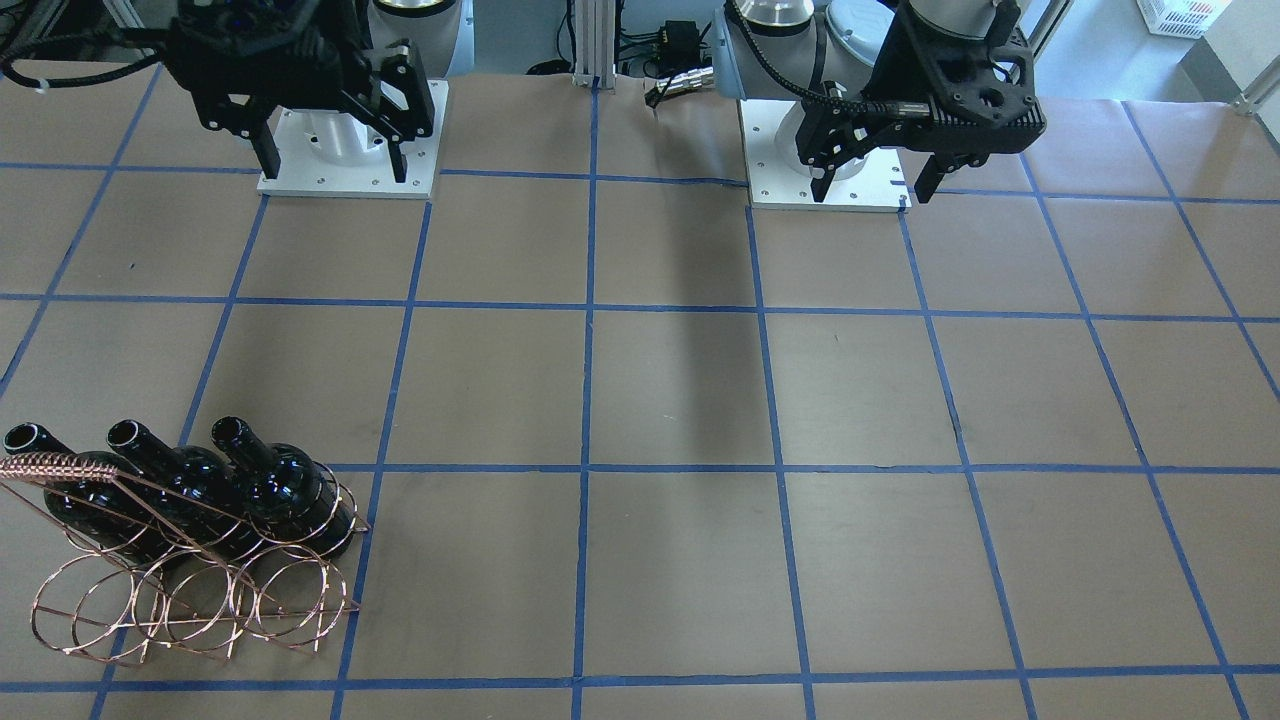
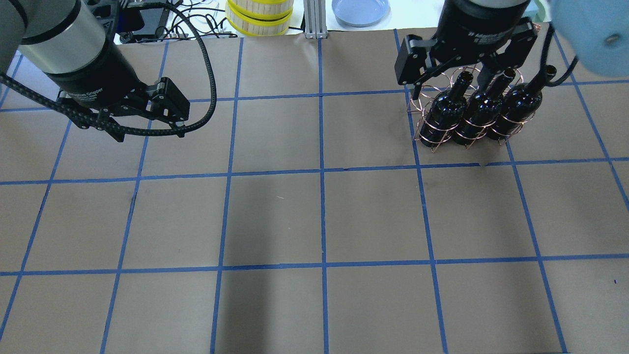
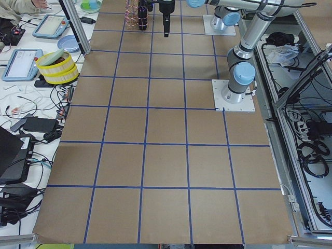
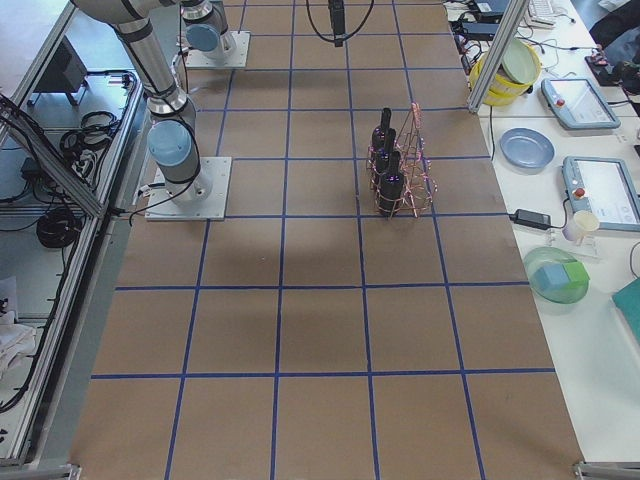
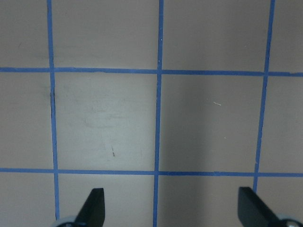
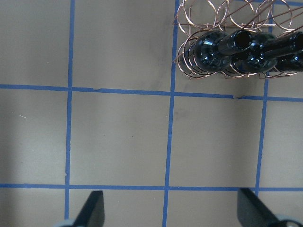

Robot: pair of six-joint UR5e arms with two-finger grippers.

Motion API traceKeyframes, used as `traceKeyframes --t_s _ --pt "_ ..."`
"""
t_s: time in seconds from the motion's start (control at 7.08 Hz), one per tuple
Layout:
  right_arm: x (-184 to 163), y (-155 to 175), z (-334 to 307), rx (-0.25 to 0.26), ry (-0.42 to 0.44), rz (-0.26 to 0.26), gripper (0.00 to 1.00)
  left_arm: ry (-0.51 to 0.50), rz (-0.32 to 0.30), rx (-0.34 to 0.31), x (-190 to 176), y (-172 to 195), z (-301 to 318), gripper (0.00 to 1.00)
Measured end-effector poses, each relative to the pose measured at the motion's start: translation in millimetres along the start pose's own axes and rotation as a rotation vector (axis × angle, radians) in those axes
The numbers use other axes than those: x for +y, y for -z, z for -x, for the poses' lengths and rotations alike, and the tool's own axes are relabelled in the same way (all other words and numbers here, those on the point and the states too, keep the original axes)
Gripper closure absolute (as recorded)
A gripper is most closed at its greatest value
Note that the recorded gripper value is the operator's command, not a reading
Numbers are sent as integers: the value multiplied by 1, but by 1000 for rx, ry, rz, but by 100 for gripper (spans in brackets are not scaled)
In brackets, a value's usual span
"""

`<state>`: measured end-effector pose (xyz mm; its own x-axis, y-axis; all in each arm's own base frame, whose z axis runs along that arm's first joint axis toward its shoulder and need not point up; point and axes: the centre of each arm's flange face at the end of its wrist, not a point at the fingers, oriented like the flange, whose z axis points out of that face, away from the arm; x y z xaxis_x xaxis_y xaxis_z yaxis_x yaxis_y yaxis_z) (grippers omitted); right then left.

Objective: Place wine into wine basket
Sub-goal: 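Open the right gripper and raise it away from the rack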

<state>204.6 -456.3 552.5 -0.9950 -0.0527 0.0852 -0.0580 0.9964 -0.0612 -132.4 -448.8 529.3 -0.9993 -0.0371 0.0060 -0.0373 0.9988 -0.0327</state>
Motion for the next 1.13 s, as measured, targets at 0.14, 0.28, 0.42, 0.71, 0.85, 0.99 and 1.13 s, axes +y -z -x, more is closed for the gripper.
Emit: traceKeyframes --t_s 0.14,0.28,0.42,0.71,0.85,0.99,1.13 --pt "6 -11 5 3 -5 14 1 -9 -38 -6 -8 4 2 0" --pt "9 -16 4 1 -2 15 1 -24 -71 -17 -18 9 4 0" --pt "9 -16 -2 -10 11 12 0 -31 -94 -22 -30 17 5 0" --pt "-3 -8 -21 -89 -13 -47 0 -33 -106 -7 -49 23 4 0" --pt "-8 -1 -28 -102 -29 -88 0 -32 -103 14 -52 22 2 0" --pt "-9 3 -31 -96 -37 -105 0 -33 -92 24 -52 19 0 0" --pt "-7 4 -33 -83 -47 -102 0 -34 -77 25 -51 16 0 0"
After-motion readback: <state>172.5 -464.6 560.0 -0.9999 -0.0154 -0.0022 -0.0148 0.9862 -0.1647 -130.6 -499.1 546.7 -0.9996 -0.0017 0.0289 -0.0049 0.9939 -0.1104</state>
